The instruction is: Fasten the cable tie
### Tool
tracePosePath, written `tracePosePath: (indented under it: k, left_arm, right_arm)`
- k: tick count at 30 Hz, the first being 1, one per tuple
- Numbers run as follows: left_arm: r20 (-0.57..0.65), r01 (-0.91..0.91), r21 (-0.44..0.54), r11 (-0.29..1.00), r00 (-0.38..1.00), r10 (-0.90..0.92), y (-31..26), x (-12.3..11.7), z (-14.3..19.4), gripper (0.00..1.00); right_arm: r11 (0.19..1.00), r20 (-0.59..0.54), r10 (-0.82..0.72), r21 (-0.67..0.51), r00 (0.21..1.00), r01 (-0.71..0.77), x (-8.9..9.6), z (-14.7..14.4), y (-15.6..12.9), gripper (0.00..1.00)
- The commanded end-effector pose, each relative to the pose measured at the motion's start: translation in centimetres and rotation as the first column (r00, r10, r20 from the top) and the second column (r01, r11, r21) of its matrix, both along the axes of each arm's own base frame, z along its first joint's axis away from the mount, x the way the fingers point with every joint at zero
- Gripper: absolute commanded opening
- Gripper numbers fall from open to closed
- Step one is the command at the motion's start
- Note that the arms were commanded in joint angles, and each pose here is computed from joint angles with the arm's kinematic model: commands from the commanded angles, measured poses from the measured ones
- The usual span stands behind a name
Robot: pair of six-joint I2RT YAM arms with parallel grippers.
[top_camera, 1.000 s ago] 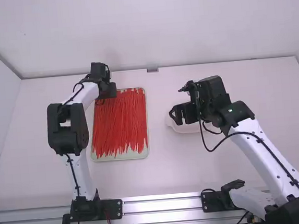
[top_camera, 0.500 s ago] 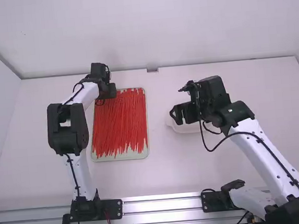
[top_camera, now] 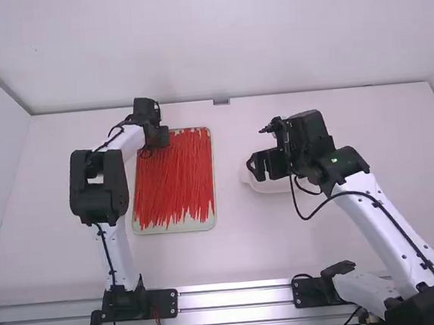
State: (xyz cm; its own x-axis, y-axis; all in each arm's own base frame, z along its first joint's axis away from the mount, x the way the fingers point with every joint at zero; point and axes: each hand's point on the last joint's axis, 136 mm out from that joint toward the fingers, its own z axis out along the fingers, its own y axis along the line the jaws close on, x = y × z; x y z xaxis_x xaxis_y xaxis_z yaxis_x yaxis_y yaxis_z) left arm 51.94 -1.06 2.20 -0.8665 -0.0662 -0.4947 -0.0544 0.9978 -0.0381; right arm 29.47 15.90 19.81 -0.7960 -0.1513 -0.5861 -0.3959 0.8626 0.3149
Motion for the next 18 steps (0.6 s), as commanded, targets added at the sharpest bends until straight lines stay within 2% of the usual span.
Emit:
tracePosePath:
  k: [1,18]
  left_arm:
    - [-0.031,-0.008,0.010,1.000,0.999,0.008,0.2,-0.9,-1.3,0.29]
    - [0.015,-0.005,0.014,1.000,1.000,0.005,0.4,0.1,-1.1,0.27]
  right_arm:
    - [1.000,0.015,-0.003,0.006,1.000,0.003,-0.1,0.6,0.0,0.98]
    - [1.000,0.014,0.000,0.005,1.000,0.000,-0.1,0.6,0.0,0.98]
